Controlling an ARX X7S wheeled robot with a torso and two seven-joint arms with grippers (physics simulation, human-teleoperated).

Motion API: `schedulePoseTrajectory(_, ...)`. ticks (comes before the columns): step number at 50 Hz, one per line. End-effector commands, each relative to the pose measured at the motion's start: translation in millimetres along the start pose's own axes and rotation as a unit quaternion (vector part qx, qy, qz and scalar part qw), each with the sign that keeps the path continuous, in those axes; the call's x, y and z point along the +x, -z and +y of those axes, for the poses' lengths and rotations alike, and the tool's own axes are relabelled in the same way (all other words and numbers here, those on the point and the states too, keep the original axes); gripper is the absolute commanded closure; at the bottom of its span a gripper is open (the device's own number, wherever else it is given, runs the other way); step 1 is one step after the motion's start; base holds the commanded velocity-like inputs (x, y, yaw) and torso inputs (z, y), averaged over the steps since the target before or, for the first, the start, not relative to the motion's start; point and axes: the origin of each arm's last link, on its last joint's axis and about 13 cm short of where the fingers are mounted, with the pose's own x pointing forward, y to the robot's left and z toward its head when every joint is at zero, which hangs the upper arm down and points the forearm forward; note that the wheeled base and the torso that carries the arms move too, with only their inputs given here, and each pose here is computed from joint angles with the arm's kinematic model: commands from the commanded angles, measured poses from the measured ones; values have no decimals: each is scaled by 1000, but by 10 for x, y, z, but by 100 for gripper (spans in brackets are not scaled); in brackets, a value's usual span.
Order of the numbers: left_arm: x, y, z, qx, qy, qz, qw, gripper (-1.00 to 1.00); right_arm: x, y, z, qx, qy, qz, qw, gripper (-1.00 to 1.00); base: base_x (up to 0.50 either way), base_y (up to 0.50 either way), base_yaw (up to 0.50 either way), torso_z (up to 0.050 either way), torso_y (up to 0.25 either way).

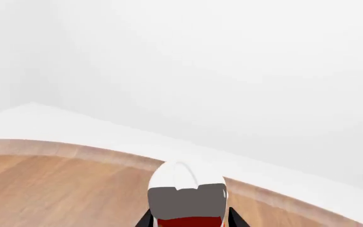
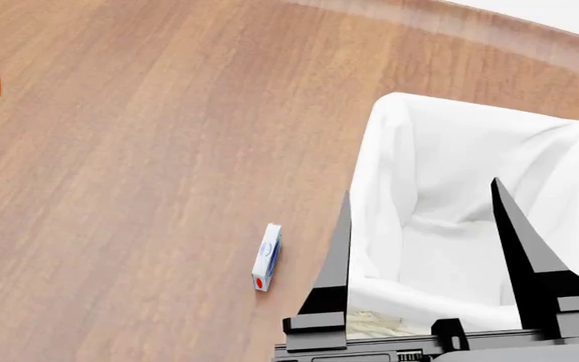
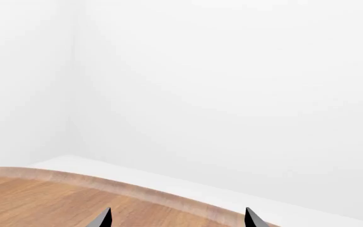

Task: Pick up the ketchup, and put it in the basket.

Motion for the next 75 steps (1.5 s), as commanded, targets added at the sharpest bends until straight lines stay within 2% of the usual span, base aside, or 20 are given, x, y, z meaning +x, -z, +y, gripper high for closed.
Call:
schedulePoseTrajectory(1, 70, -115, -113, -16, 63, 5, 998, 100, -1, -3, -1, 0, 0, 0, 1000, -100, 0, 0, 0, 0, 0)
schedulePoseTrajectory(3, 92, -126, -127, 0, 70, 11, 997, 100, -2, 3, -2, 0, 0, 1, 1000, -100, 0, 0, 0, 0, 0)
schedulePoseTrajectory(8, 212, -184, -151, 4, 83, 25, 996, 100, -6, 11, 4, 0, -1, 2, 1000, -100, 0, 0, 0, 0, 2)
schedulePoseTrajectory(17, 358, -122, -192, 26, 126, 68, 989, 100, -3, 24, 4, 0, -1, 3, 1000, -100, 0, 0, 0, 0, 0)
schedulePoseTrajectory(24, 452, -136, -229, 33, 176, 101, 979, 100, -1, 26, 4, 0, -1, 3, 1000, -100, 0, 0, 0, 0, 0)
schedulePoseTrajectory(26, 464, -80, -222, 37, 180, 104, 978, 100, 0, 24, 5, 0, -1, 3, 1000, -100, 0, 0, 0, 0, 0)
schedulePoseTrajectory(32, 533, -145, -243, 47, 199, 121, 971, 100, -1, 26, 4, 0, -1, 3, 1000, -100, 0, 0, 0, 0, 2)
schedulePoseTrajectory(36, 539, -62, -245, 69, 211, 133, 966, 100, -3, 44, 5, 0, -1, 4, 1000, -100, 0, 0, 0, 0, 0)
schedulePoseTrajectory(37, 561, -135, -267, 70, 226, 138, 962, 100, -3, 44, 4, 0, -1, 4, 1000, -100, 0, 0, 0, 0, 0)
schedulePoseTrajectory(39, 554, -93, -273, 79, 230, 142, 960, 100, -4, 40, 3, -1, -1, 4, 1000, -100, 0, 0, 0, 0, 0)
schedulePoseTrajectory(54, 635, -384, -343, 103, 286, 153, 940, 100, 3, 38, 1, 1, -1, 4, 1000, -100, 0, 0, 0, 0, 1)
schedulePoseTrajectory(60, 650, -524, -414, 123, 314, 157, 928, 100, 8, 34, 1, 1, -2, 5, 1000, -100, 0, 0, 0, 0, 0)
schedulePoseTrajectory(65, 713, -562, -451, 134, 308, 158, 929, 100, 14, 28, 5, 0, -4, 5, 1000, -100, 0, 0, 0, 0, 2)
schedulePoseTrajectory(72, 723, -560, -504, 149, 337, 170, 914, 100, 24, 24, 17, -2, -13, 6, 1000, -100, 0, 0, 0, 0, 0)
schedulePoseTrajectory(75, 752, -577, -514, 153, 334, 170, 915, 100, 34, 30, 26, -8, -36, 11, 999, -100, 0, 0, 0, 0, 0)
